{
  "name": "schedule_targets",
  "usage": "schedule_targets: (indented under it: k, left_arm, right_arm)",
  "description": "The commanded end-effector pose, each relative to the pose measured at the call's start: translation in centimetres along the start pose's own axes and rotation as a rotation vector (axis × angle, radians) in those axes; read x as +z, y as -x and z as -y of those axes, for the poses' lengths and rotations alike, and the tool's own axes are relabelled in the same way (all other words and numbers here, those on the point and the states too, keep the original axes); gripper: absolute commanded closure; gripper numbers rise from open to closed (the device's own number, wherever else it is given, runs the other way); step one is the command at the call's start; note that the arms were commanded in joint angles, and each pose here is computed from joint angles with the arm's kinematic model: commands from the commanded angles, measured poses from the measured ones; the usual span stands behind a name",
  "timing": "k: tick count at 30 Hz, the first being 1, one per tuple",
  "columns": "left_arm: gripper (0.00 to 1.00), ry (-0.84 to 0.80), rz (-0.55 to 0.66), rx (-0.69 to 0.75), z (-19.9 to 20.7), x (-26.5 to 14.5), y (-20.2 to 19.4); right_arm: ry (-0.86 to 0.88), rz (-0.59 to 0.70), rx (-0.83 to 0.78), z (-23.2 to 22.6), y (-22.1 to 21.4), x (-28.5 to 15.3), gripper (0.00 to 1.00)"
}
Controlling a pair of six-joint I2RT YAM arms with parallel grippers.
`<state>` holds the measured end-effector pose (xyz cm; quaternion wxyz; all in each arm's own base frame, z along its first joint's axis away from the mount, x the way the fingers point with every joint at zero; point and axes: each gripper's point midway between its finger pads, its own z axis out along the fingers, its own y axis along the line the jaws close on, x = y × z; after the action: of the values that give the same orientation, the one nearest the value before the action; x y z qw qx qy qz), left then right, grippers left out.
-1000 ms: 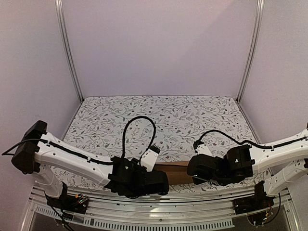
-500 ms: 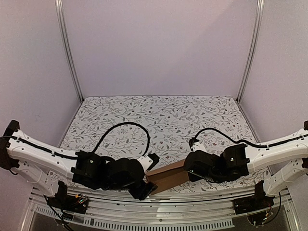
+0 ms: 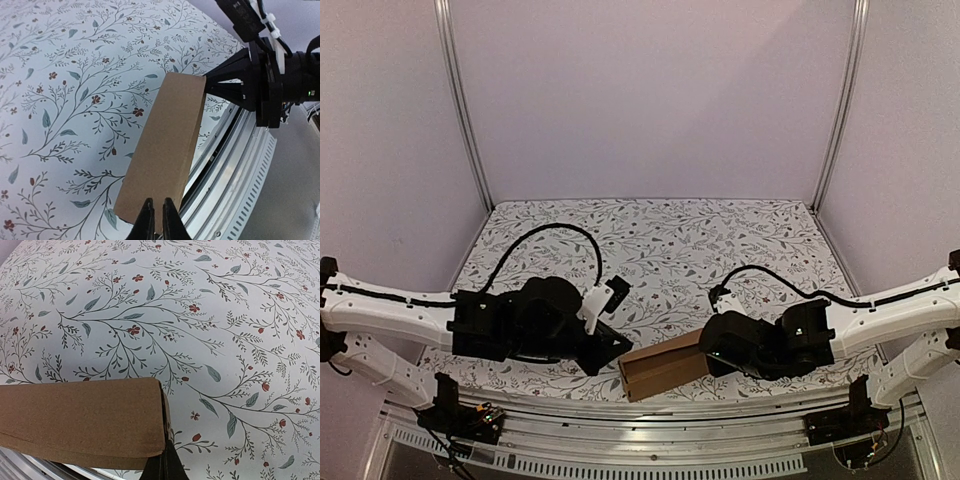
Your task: Fold the paper box
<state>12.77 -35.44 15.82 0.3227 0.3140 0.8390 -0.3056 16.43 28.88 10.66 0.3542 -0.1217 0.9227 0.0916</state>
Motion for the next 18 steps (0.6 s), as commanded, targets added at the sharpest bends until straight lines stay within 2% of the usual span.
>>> schedule_targets:
  k: [1, 6, 18]
  left_arm:
    - [0.95, -0.136, 0.021, -0.044, 1.1, 0.5, 0.4]
    - [0.99, -0.175, 0.008, -0.076, 1.1, 1.4, -1.2]
    - [1.00, -0.199, -0.008, -0.197, -1.2, 4.4, -6.8]
  right_arm:
    - [-0.024, -0.047, -0.041, 0.7, -1.5, 0.8, 1.00]
    - [-0.022, -0.045, -0.036, 0.6, -1.5, 0.8, 1.00]
    - [-0.005, -0.065, -0.036, 0.1, -1.9, 1.2, 1.00]
